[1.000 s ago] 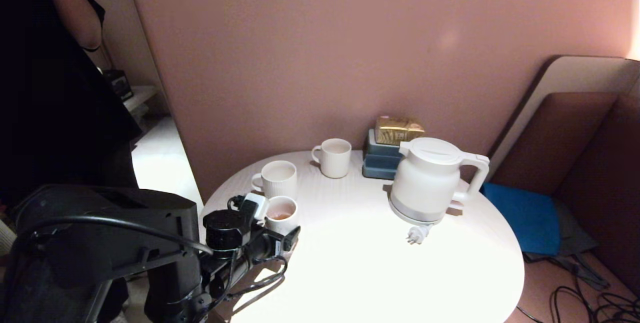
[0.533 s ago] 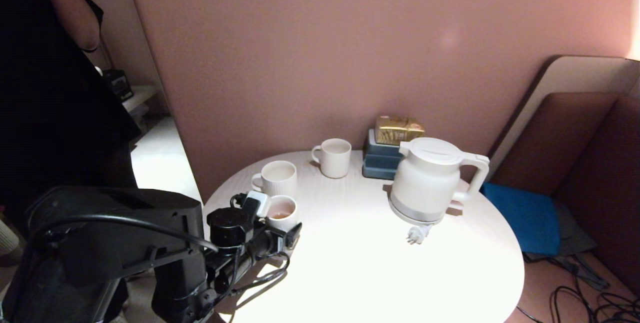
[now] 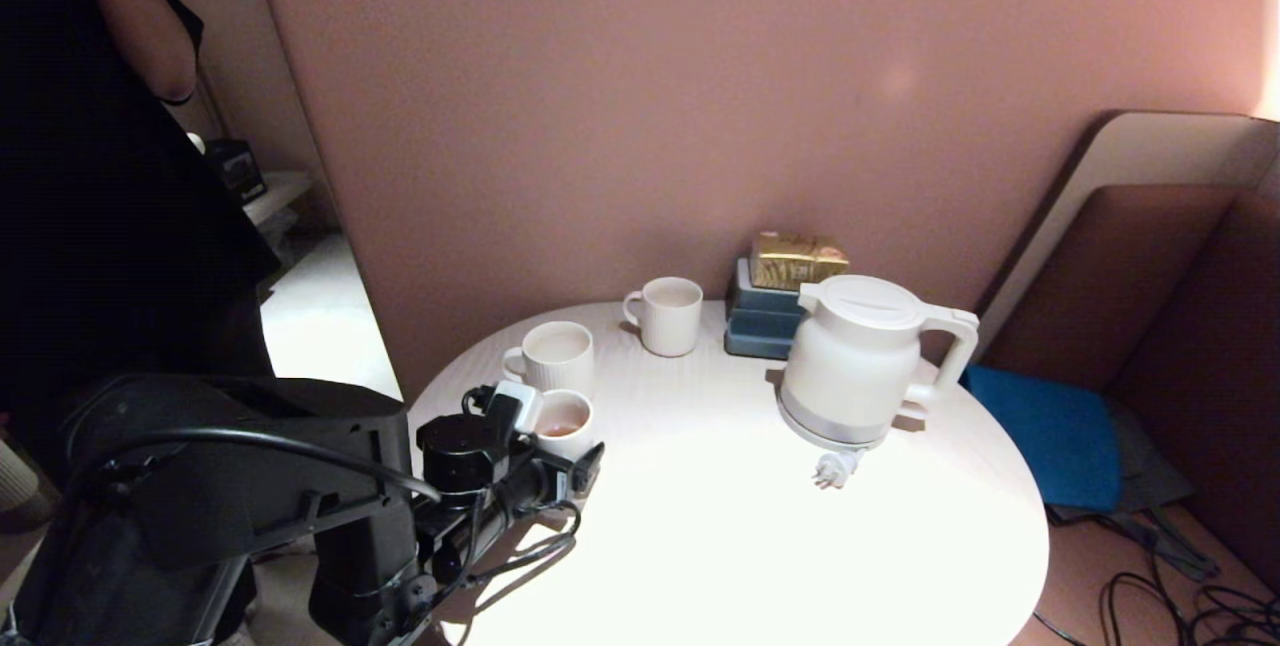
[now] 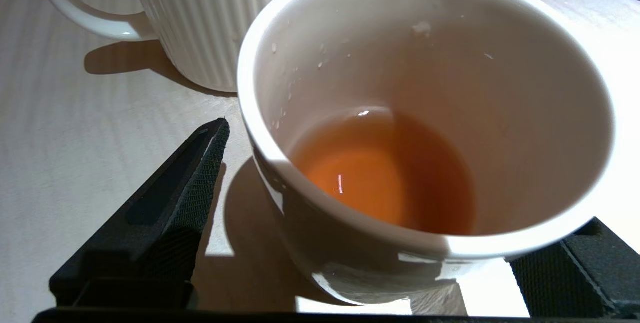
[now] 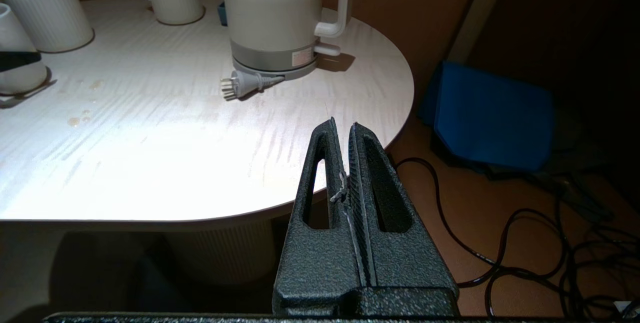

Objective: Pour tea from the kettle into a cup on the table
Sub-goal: Pick up the cup

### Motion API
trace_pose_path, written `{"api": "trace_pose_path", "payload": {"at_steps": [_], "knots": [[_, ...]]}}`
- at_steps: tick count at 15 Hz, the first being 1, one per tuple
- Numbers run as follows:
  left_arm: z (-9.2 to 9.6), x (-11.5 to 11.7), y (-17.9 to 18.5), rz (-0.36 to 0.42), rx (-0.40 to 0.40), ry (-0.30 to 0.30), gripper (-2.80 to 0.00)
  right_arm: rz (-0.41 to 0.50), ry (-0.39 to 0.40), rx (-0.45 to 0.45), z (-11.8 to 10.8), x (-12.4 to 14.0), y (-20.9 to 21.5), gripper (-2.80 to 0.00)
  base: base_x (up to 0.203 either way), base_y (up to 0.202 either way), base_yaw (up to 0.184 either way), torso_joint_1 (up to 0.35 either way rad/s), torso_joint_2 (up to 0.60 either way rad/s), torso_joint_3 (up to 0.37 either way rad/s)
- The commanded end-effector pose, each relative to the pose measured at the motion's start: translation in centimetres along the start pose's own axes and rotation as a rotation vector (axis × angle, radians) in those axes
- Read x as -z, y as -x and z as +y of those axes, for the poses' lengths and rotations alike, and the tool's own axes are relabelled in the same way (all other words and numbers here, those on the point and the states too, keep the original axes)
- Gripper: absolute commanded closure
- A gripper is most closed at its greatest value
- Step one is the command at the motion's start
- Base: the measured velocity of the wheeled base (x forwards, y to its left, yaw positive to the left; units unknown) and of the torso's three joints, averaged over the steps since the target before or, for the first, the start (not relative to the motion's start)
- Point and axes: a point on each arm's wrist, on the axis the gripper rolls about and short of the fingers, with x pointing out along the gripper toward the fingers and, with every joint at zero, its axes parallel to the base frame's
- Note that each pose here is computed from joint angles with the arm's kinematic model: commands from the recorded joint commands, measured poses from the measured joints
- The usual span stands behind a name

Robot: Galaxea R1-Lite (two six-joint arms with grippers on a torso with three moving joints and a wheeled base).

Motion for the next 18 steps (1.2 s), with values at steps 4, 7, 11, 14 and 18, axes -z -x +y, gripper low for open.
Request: {"api": "trace_pose_path", "payload": {"at_steps": [4, 7, 11, 14, 18], "knots": [[0.04, -0.06, -0.10, -0.013, -0.010, 0.001, -2.80, 0.002, 0.000, 0.000, 0.00, 0.01, -0.01, 0.00, 0.000, 0.000, 0.000, 0.000, 0.00, 0.000], [0.04, -0.04, -0.12, -0.014, -0.010, 0.001, -2.80, 0.001, 0.000, 0.000, 0.00, 0.00, -0.01, 0.00, 0.000, 0.000, 0.000, 0.000, 0.00, 0.000], [0.04, -0.03, -0.09, -0.014, -0.010, 0.001, -2.80, 0.001, 0.000, 0.000, 0.00, -0.01, -0.01, 0.00, 0.000, 0.000, 0.000, 0.000, 0.00, 0.000], [0.05, -0.02, -0.08, -0.014, -0.012, 0.001, -2.80, 0.002, 0.000, 0.000, 0.00, 0.01, -0.01, 0.00, 0.000, 0.000, 0.000, 0.000, 0.00, 0.000], [0.11, -0.06, -0.03, -0.016, -0.020, 0.000, -2.80, 0.002, 0.000, 0.000, 0.00, 0.02, -0.02, 0.00, 0.000, 0.000, 0.000, 0.000, 0.00, 0.000]]}}
